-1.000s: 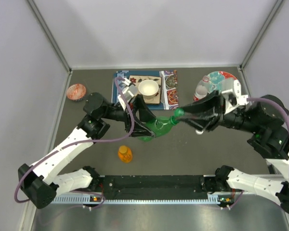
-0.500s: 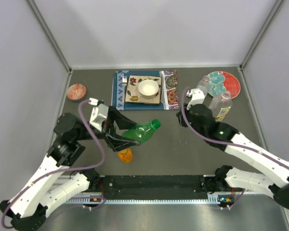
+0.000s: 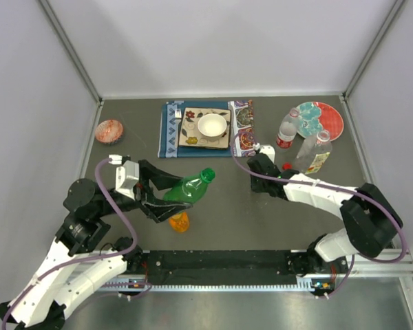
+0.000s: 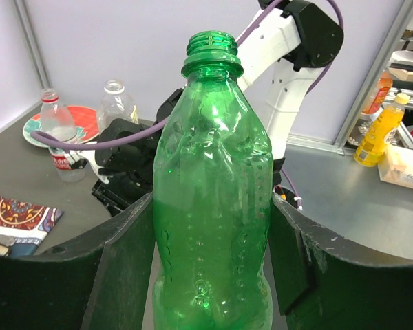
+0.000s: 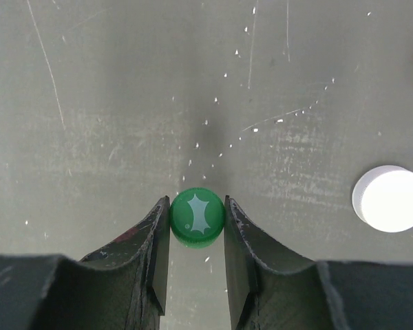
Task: Unscrew the bottle caps
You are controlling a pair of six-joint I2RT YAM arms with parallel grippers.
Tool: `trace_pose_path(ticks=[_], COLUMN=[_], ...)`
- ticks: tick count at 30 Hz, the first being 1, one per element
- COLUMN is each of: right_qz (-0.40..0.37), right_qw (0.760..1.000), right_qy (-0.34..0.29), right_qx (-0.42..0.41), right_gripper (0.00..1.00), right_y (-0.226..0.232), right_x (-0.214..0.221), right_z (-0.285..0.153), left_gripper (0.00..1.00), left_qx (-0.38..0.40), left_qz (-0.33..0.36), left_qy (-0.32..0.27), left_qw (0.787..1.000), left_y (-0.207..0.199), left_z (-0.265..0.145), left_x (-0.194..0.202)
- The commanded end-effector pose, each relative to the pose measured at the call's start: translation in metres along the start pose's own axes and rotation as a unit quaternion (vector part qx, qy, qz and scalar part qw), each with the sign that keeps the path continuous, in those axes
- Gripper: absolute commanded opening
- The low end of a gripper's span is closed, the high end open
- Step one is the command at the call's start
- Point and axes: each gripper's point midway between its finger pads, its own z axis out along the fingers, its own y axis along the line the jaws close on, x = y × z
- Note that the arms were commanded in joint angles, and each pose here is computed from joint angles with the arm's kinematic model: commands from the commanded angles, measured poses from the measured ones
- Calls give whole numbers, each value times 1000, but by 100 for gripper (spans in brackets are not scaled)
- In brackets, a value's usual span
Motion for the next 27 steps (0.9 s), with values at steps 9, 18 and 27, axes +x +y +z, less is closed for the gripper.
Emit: trace_pose_path(ticks=[9, 18, 27], right_qz=[33, 46, 62], right_qw=[999, 998, 998], right_qy=[32, 48, 5], right_qx=[21, 1, -20], right_gripper=[0, 27, 57], right_y=[-8, -3, 7], right_x=[1, 11, -35], right_z=[39, 33, -6], left_gripper=[28, 28, 29], left_qx=[-21, -25, -20], left_qz=[8, 4, -4], left_qy=[-5, 1, 2], left_qw=[1000, 1000, 1000], left_y=[11, 15, 17], left_z=[0, 1, 5], left_x=[10, 16, 20])
